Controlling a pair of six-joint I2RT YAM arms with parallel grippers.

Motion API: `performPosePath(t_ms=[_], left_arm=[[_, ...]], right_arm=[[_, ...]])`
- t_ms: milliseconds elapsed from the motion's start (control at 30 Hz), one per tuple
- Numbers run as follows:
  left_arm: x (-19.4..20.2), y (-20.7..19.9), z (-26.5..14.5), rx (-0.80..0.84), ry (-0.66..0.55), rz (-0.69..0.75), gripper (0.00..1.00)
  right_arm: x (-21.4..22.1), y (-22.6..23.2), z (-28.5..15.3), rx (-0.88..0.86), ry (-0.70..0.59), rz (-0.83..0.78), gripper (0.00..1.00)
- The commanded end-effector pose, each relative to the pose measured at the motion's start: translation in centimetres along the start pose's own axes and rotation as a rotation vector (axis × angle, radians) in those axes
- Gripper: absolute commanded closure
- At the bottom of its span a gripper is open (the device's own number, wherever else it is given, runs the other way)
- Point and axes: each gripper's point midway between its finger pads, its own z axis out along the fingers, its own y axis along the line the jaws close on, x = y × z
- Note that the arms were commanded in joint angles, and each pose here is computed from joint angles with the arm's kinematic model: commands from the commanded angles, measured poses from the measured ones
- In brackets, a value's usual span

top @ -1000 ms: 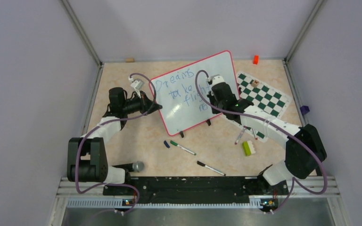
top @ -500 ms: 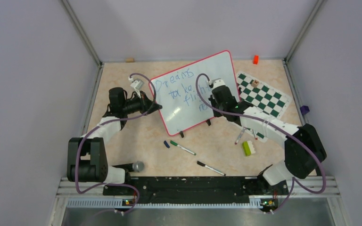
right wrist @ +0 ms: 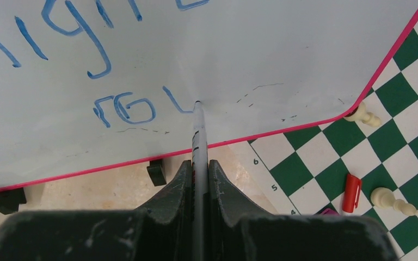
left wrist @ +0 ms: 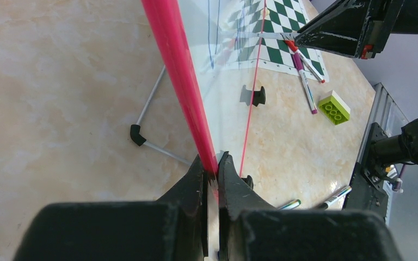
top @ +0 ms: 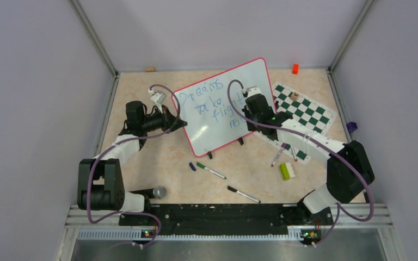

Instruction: Write a sentence on the whiteboard

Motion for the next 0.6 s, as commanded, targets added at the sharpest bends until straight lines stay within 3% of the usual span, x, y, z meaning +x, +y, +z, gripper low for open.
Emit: performPosePath(t_ms=[0, 333, 567], left_arm=[[0.8, 1.7, 0.4, -0.047, 0.02, 0.151, 1.0], [0.9, 1.7, 0.3, -0.048, 0.021, 0.148, 1.0], [0.8, 1.6, 0.3, -0.047, 0.019, 0.152, 1.0]], right_arm=[[-4.3, -0.3, 0.0, 0.002, -0.125, 0.052, 1.0], [-0.4, -1.0, 0.5, 0.028, -0.05, 0.048, 1.0], [-0.6, -1.6, 1.0, 0.057, -0.046, 0.054, 1.0]])
